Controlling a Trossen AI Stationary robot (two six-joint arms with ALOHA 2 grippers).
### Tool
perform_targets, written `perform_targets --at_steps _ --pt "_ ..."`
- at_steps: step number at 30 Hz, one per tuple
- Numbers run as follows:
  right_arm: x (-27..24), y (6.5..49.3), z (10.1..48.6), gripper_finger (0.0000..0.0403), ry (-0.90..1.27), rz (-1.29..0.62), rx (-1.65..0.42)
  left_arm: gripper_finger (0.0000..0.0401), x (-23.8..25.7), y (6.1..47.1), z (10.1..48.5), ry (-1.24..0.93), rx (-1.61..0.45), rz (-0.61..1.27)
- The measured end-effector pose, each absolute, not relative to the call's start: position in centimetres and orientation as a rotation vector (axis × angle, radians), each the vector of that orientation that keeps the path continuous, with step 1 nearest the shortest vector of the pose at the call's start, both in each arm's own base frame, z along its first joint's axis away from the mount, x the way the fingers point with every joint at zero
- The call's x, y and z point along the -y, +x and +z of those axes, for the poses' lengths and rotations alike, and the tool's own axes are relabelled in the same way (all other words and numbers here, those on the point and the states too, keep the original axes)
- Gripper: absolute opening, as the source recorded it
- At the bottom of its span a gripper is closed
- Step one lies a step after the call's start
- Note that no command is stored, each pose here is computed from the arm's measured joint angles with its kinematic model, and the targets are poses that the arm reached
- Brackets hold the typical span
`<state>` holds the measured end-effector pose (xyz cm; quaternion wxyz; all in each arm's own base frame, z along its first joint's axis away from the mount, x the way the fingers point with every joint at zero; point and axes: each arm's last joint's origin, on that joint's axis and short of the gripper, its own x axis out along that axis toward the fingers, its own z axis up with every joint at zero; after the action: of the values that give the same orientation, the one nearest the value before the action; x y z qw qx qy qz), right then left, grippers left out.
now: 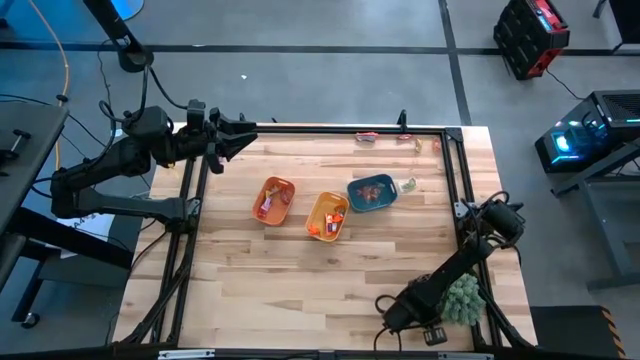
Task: Sort candy
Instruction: Put the red candy into the orange bin
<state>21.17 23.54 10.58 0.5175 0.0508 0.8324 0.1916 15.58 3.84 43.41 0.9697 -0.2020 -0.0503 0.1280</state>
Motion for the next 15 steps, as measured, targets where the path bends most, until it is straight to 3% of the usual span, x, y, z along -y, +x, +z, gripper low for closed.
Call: perform_targets --at_steps 5,9,15 --pt "-23.3 21.9 11.2 0.0005 0.091 0.436 -1.995 0.0197 -3.8 15.6 43.4 -0.408 0.102 0.258" --pt "-22.9 24.0 12.9 0.0002 -0.039 0.44 -1.866 0.0197 -3.8 15.6 43.4 -0.402 0.101 0.259" --pt "-20.8 28.0 16.0 0.0 -0.437 0.346 -1.635 0.0197 -3.8 15.6 43.4 -0.408 0.102 0.259"
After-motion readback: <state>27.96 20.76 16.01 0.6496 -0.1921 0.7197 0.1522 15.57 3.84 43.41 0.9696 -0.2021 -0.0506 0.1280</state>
